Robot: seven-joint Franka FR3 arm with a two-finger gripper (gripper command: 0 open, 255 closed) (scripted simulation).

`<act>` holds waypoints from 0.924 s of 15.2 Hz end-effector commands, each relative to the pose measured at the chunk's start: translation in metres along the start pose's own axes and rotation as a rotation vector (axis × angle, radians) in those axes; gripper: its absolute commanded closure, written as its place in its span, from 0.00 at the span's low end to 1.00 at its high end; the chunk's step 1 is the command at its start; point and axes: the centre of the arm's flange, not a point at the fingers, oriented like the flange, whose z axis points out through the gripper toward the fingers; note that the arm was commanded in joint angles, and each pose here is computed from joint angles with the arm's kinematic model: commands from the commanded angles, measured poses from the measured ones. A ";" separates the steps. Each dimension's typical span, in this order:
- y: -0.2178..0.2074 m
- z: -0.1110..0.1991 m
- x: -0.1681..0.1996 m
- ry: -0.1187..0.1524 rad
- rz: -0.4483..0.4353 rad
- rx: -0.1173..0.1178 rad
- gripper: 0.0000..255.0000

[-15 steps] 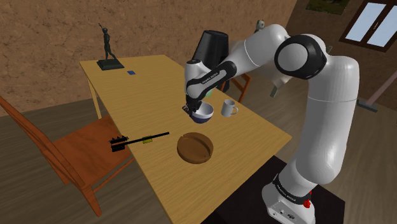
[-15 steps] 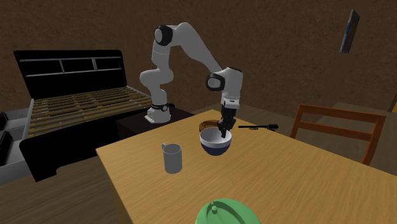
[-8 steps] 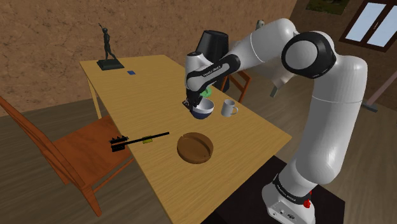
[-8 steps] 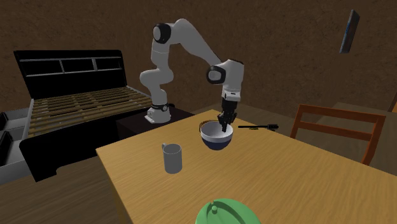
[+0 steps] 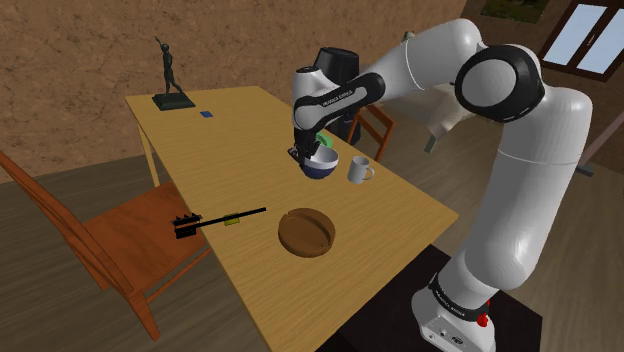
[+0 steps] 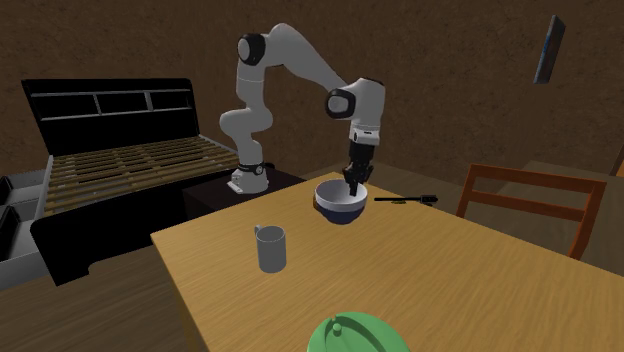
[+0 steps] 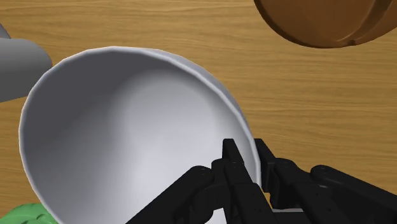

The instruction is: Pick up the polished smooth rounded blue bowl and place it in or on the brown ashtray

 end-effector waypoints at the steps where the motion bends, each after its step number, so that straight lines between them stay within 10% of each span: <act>1: 0.001 -0.011 -0.001 0.000 0.000 0.000 1.00; 14: -0.108 -0.041 -0.112 0.000 0.000 0.000 1.00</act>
